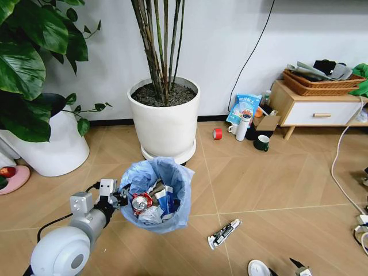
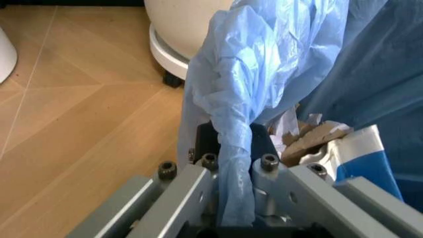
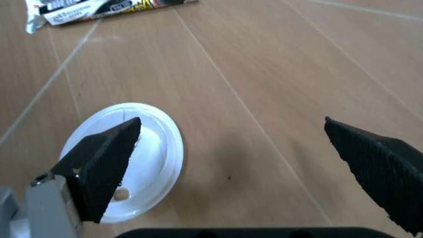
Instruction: Pick up the trash bin and place the garbage on the floor into it.
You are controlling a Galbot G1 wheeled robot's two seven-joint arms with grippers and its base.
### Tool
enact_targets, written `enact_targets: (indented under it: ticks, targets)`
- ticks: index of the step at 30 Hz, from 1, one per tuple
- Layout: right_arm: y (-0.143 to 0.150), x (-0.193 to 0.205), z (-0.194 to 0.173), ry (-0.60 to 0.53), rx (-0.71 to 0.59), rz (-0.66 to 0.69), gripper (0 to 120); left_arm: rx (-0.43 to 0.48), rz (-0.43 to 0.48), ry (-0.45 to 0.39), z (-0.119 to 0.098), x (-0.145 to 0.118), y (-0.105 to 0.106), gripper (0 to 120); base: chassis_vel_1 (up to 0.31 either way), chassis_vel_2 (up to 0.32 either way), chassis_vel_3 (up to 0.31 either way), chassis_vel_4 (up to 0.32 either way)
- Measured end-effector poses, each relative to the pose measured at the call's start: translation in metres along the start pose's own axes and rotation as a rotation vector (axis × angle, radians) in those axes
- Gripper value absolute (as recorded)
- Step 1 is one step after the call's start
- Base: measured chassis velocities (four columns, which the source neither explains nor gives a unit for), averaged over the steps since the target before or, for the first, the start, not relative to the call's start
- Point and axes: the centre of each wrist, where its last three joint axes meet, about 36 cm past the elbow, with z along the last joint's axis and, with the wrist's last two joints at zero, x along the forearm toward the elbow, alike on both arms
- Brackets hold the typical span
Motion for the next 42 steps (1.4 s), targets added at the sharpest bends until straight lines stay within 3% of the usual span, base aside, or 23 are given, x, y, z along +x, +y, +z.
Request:
enact_targets:
  ticks: [20, 37, 42]
  targets:
    - [0.008, -0.032, 0.003, 0.051, -0.005, -0.009, 100, 0.003, -0.010, 0.000, 0.000, -0.003, 0.002, 0, 0.000, 0.000, 0.000, 0.000]
    - [0.010, -0.041, 0.010, 0.086, -0.010, -0.010, 89, 0.001, -0.011, -0.001, -0.001, -0.004, 0.003, 0, 0.000, 0.000, 0.000, 0.000]
    - [0.011, -0.042, 0.011, 0.089, -0.014, -0.032, 75, 0.002, -0.011, -0.001, -0.001, -0.005, 0.003, 0, 0.000, 0.000, 0.000, 0.000]
